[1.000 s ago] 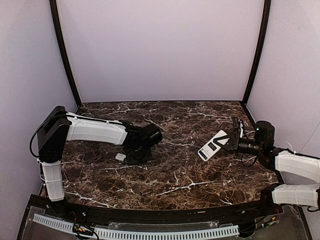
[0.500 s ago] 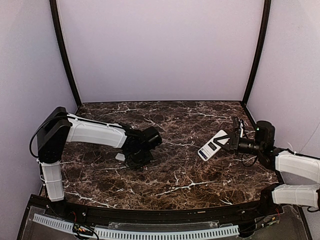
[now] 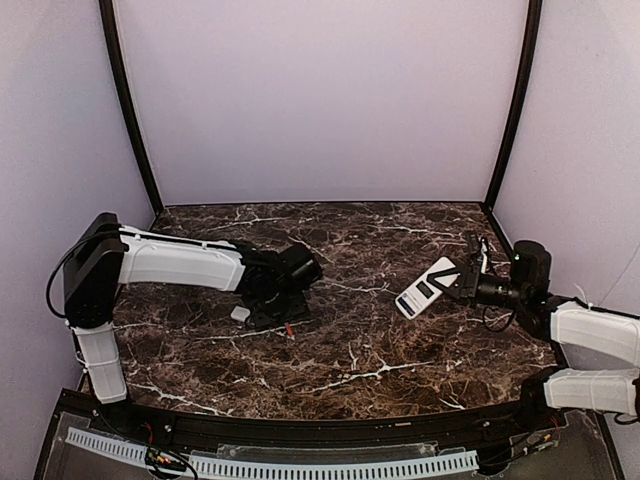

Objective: Load the batteries into the remote control
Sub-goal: Move the battery to the center of the board, then pick up the battery from the center of the board.

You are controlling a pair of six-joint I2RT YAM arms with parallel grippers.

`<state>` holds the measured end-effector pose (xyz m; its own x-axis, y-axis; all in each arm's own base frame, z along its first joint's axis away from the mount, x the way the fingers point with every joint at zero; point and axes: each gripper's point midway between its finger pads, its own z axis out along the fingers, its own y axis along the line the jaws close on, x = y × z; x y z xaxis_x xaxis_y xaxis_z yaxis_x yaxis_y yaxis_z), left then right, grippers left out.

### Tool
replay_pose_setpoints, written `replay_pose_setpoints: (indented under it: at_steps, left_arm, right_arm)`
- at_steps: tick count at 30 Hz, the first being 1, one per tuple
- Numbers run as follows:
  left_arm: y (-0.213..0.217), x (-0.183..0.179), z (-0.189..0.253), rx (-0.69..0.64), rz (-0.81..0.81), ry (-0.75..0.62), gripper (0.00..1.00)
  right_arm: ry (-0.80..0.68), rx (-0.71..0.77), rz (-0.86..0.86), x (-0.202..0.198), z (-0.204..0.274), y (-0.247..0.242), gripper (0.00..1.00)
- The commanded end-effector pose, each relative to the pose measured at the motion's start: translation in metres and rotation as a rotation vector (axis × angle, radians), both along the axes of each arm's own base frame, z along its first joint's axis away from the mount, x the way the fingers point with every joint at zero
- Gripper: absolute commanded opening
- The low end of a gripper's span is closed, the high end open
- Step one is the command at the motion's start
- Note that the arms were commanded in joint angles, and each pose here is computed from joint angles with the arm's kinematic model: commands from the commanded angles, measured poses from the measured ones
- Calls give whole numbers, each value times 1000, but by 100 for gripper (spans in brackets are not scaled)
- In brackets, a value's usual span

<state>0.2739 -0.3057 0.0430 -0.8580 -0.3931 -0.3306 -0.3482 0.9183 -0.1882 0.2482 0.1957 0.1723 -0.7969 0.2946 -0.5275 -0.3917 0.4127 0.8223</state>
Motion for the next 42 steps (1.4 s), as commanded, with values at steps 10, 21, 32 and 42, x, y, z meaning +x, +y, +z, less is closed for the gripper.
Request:
replay_pose_setpoints:
  at_steps: [10, 21, 32, 42]
  left_arm:
    - [-21, 17, 124, 289, -1190, -507, 99]
    - [7, -31, 77, 529, -1905, -429, 92]
    - [2, -42, 30, 377, -2227, -121, 69]
    - [-3, -23, 3, 452, -2277, -50, 62]
  right_arm:
    - [-120, 57, -64, 14, 27, 4, 0]
    - [-114, 72, -7, 13, 21, 21, 0]
    - [-111, 59, 19, 12, 19, 26, 0]
    - [-98, 58, 20, 13, 16, 27, 0]
